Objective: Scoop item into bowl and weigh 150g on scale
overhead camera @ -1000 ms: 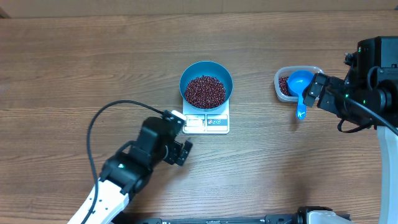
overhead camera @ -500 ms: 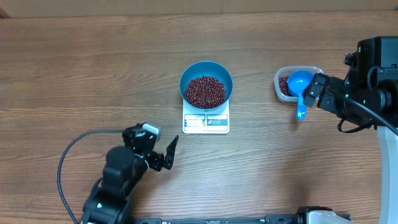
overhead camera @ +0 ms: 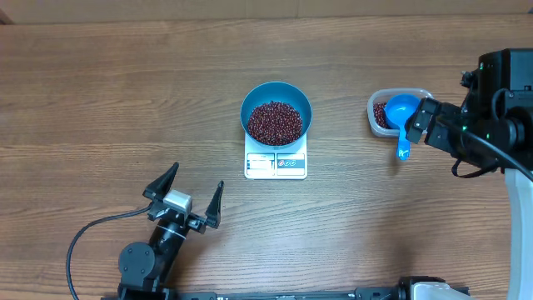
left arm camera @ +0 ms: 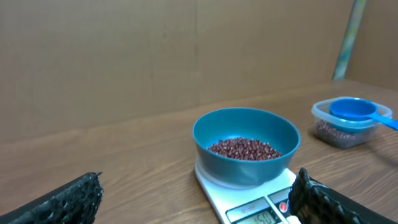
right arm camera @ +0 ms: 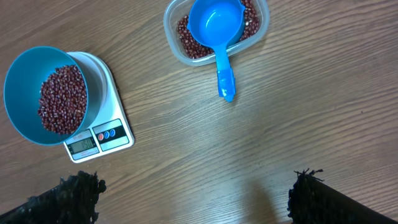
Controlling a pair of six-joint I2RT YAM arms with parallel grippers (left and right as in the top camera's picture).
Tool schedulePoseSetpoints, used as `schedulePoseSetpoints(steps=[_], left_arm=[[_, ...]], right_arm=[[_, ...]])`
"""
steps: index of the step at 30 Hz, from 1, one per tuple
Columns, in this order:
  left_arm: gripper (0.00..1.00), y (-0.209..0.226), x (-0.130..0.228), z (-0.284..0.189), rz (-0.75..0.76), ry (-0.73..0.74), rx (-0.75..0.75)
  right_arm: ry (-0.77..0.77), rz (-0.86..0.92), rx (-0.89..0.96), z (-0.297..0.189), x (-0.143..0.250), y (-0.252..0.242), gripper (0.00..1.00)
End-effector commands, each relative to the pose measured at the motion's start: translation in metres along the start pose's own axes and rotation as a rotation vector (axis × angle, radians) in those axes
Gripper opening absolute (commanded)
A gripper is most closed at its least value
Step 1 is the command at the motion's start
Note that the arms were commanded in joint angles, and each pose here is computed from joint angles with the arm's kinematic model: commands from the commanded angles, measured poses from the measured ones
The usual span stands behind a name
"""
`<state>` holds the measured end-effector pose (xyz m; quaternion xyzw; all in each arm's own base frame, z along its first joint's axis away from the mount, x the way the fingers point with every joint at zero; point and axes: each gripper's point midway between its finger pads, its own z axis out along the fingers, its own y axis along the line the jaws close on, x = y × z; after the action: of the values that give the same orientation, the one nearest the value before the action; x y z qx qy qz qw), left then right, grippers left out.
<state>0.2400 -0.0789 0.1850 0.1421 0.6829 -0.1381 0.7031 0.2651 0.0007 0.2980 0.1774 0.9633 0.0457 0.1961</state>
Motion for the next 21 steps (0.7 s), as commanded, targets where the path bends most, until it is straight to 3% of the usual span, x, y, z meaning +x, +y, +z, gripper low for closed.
schedulePoseSetpoints(steps=[1, 7, 11, 21], left_arm=[[1.0, 0.004, -0.006, -0.004, 0.047, -0.035, -0.016], [1.0, 0.001, 0.005, -0.009, 0.154, 0.005, 0.008], [1.0, 0.003, 0.022, -0.01, 0.139, 0.074, 0.001], [1.0, 0.017, 0.024, -0.01, 0.134, 0.086, -0.074]], right_arm=[[-0.013, -0.016, -0.012, -0.004, -0.003, 0.002, 1.0], [-0.013, -0.016, -0.012, -0.004, -0.003, 0.002, 1.0], [-0.013, -0.016, -0.012, -0.004, -0.003, 0.002, 1.0], [-0.013, -0.016, -0.012, -0.004, -0.003, 0.002, 1.0]])
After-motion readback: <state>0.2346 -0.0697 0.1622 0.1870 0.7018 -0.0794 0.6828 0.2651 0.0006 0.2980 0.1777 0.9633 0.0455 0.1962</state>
